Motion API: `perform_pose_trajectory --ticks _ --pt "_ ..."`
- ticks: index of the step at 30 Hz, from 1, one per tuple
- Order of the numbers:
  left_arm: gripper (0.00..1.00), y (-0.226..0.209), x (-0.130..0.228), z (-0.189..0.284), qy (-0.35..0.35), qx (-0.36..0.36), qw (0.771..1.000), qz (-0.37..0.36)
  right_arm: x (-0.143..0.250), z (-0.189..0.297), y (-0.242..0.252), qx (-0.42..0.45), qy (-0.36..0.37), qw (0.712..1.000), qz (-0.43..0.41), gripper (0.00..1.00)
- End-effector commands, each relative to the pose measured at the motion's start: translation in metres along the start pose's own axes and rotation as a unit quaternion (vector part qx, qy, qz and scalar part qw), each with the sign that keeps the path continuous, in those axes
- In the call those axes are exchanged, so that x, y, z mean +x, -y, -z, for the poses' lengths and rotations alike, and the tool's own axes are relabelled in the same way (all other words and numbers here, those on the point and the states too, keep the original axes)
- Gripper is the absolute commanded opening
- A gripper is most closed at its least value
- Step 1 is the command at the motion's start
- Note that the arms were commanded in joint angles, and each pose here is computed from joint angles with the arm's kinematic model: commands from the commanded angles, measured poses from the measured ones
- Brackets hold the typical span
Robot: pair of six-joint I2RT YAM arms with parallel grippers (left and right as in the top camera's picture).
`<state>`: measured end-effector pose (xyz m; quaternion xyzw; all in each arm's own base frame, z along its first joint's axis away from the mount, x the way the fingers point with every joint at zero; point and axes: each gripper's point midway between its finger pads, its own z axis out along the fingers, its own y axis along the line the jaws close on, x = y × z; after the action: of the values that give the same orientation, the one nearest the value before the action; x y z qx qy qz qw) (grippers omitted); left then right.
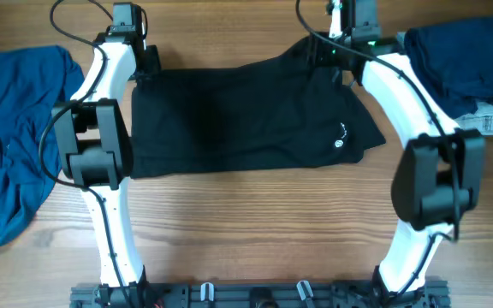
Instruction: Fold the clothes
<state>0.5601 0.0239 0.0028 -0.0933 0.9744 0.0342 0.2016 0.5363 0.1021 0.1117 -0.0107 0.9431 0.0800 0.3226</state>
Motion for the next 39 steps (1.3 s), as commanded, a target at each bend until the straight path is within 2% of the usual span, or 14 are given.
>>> perform_pose_trajectory --ticks 1,3,6,11,16,27,31,36,39 --pt "0.04 -0.008 0.008 -0.003 -0.014 -0.02 1.0 0.014 0.012 -0.034 0.007 0.008 -0.012 0.999 -0.041 0.66" --pt "0.04 -0.008 0.008 -0.003 -0.014 -0.019 1.0 0.014 0.012 -0.049 0.007 0.007 -0.003 0.997 -0.076 0.72" --pt "0.04 -0.008 0.009 -0.003 -0.015 -0.02 0.999 0.021 0.013 -0.06 0.013 0.022 0.007 0.99 -0.139 0.72" --pt "0.04 -0.008 0.009 -0.003 -0.014 -0.019 0.999 0.021 0.03 -0.077 0.022 0.044 -0.007 0.975 -0.216 0.63" --pt "0.04 -0.008 0.008 -0.003 -0.014 -0.019 0.999 0.021 0.046 -0.096 0.025 0.05 -0.022 0.975 -0.217 0.56" --pt "0.04 -0.008 0.007 -0.003 -0.011 -0.019 1.0 0.021 0.019 -0.098 0.028 0.045 0.035 0.978 -0.203 0.31" --pt "0.04 -0.007 0.007 -0.004 -0.01 -0.019 1.0 0.021 0.018 -0.102 0.028 0.042 0.041 0.977 -0.203 0.3" --pt "0.04 -0.007 0.007 -0.004 -0.01 -0.019 1.0 0.021 0.034 -0.119 0.031 0.047 0.027 0.978 -0.203 0.25" --pt "0.04 -0.008 0.007 -0.004 -0.01 -0.019 1.0 0.022 0.034 -0.12 0.032 0.048 0.026 0.978 -0.202 0.1"
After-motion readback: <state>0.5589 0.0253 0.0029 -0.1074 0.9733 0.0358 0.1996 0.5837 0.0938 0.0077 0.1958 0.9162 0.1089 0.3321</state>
